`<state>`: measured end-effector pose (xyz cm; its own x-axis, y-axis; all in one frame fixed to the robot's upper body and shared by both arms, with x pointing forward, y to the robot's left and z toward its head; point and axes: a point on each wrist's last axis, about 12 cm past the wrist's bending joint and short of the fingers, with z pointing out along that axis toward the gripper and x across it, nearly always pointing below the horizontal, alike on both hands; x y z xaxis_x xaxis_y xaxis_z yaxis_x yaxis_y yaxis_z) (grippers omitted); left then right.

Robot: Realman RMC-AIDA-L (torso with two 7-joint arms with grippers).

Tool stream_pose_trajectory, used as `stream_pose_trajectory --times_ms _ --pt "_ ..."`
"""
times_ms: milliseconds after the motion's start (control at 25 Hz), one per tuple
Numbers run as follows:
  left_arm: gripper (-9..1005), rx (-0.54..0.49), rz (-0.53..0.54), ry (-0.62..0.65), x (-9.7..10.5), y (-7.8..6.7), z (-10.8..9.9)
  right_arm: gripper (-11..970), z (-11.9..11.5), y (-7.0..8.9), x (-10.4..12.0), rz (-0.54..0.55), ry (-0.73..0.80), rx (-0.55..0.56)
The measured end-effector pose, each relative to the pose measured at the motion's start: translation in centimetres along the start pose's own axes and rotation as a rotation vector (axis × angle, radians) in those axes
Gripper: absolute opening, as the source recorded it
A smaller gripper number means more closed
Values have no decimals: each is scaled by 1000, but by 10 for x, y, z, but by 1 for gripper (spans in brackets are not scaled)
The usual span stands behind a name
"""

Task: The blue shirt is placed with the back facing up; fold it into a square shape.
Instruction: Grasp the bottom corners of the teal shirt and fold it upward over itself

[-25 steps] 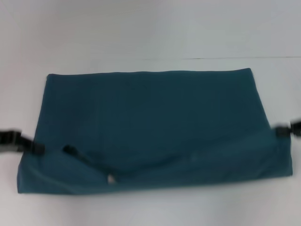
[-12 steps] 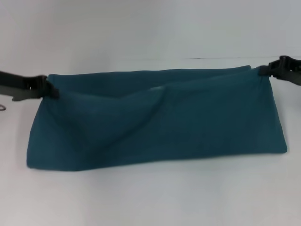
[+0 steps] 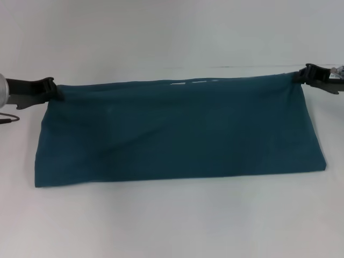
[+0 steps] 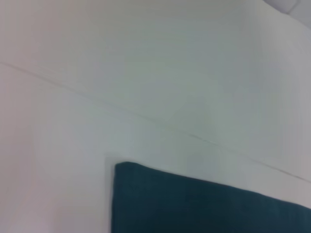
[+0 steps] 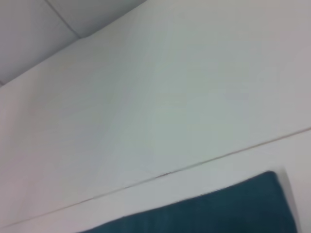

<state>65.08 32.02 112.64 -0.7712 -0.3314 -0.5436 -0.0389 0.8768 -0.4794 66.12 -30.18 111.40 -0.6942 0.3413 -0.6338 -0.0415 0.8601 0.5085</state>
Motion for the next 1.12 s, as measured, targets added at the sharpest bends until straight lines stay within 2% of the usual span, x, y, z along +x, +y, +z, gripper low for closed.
stream_pose_trajectory --times_ms 240,520,840,1120 --pt "74 -3 -2 -36 -7 -2 -1 71 4 8 -8 -24 -26 8" --pt "76 2 43 -53 -25 -14 -2 75 8 16 -18 -64 -47 20" --pt "79 -20 50 -72 -27 -19 5 79 23 28 -16 -118 -55 69" --pt "82 -31 44 -90 -28 -17 6 82 22 27 -20 -121 -71 82"
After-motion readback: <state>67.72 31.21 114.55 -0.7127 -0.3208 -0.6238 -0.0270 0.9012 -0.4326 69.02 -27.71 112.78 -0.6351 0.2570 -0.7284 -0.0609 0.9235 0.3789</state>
